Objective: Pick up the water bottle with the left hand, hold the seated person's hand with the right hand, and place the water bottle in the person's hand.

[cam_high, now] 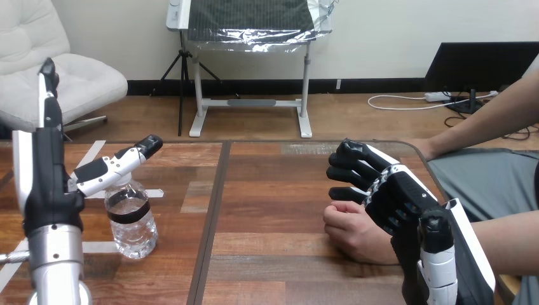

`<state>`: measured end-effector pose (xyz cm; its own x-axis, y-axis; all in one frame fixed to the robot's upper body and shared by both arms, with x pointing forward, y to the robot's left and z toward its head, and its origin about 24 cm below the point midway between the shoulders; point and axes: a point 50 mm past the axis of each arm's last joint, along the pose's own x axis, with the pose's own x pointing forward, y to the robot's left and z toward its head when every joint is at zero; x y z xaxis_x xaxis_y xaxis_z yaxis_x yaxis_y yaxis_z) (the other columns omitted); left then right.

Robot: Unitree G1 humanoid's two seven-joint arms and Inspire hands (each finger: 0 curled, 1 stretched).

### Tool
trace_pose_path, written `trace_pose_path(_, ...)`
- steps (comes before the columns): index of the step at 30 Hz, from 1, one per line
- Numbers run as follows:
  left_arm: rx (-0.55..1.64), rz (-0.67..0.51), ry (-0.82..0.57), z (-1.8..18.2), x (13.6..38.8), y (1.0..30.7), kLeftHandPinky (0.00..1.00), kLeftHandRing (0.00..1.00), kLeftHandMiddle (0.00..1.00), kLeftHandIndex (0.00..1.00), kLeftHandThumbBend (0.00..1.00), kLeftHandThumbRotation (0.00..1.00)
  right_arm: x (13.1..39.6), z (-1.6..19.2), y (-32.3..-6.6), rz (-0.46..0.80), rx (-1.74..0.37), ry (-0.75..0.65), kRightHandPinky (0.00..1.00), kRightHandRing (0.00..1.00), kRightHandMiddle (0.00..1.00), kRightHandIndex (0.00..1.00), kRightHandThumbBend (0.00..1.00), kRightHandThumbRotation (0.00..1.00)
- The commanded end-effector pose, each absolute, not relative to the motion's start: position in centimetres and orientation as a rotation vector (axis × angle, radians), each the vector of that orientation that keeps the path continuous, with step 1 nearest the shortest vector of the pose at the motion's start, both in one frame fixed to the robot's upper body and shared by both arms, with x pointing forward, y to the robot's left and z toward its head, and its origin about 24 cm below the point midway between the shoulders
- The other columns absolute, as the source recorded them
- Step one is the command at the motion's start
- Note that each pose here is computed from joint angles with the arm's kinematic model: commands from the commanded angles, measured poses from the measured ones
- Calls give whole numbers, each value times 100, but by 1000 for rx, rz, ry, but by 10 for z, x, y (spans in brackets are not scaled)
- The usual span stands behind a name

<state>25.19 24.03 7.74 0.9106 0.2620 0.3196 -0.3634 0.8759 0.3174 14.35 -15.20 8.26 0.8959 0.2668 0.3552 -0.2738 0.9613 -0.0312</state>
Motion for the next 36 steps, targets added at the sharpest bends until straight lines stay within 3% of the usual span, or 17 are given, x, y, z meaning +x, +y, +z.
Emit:
trace_pose_path(1, 423, 318, -328, 89, 270, 240, 100, 100, 100, 100, 100, 20, 151, 96, -152, 291, 15, -446, 74, 81, 82, 82, 80, 100)
trace_pose_path(9, 436, 314, -307, 82, 281, 242, 100, 100, 100, 100, 100, 20, 150, 97, -154, 290, 1, -447, 74, 81, 82, 82, 80, 100)
trace_pose_path(21, 422, 300, -267, 73, 295, 243, 87, 96, 100, 100, 100, 19, 150, 98, -155, 284, 5, -446, 74, 81, 81, 82, 80, 100)
trace_pose_path(36, 424, 283, -196, 64, 310, 244, 87, 99, 100, 100, 100, 17, 150, 97, -156, 284, -1, -444, 73, 80, 81, 82, 79, 100)
